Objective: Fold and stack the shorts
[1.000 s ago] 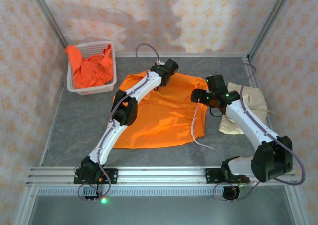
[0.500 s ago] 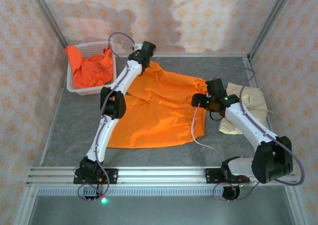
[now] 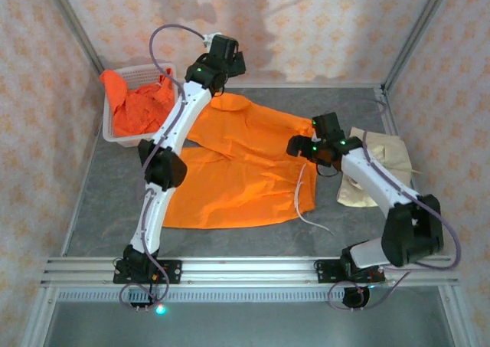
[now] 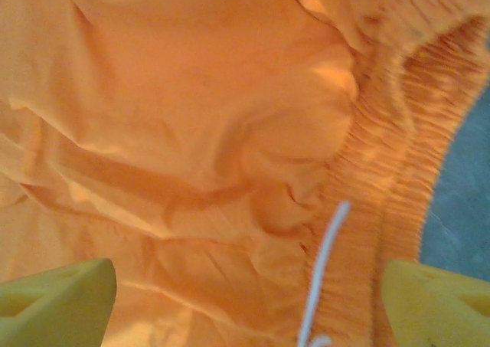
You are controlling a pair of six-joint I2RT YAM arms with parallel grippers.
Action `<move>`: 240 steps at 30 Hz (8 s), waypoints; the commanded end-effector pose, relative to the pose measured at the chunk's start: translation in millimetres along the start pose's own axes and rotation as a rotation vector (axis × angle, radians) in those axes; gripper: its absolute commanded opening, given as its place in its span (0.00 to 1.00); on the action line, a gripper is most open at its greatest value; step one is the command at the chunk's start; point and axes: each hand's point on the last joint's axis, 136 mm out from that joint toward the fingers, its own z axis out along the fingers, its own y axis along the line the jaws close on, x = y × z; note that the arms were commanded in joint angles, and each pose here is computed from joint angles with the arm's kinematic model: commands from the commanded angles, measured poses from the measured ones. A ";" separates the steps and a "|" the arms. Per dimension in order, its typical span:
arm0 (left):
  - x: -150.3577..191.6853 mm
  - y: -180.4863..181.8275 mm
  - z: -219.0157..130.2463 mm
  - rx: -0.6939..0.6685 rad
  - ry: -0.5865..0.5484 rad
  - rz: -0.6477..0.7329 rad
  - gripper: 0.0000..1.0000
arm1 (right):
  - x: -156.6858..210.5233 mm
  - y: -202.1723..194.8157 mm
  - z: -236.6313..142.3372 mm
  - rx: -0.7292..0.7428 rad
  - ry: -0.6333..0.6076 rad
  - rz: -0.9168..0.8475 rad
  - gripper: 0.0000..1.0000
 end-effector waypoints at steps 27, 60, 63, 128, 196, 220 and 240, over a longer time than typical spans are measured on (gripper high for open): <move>338.5 168.3 -127.2 -0.130 0.377 -0.198 1.00 | -122.0 -85.6 167.3 0.149 0.118 0.200 0.81; 378.9 287.7 -227.6 -0.390 0.437 -0.578 0.95 | 2.8 -32.2 -57.8 -0.138 -0.156 0.185 0.85; 386.7 291.1 -226.3 -0.409 0.447 -0.587 0.92 | 19.4 -38.0 -58.4 -0.131 -0.140 0.190 0.85; 365.1 282.1 -194.0 -0.418 0.391 -0.473 0.09 | 159.0 -67.8 -26.2 0.007 0.166 0.302 0.65; 99.9 232.4 -303.9 -0.203 -0.068 -0.330 0.00 | 63.7 -24.1 -136.9 0.070 -0.070 0.013 0.00; 56.7 149.7 -166.9 -0.242 0.027 -0.202 0.00 | 3.5 -39.8 -76.8 0.151 -0.018 0.071 0.00; 109.0 116.5 11.2 -0.304 0.316 -0.225 0.18 | -57.9 -92.0 41.4 0.152 0.126 0.337 0.30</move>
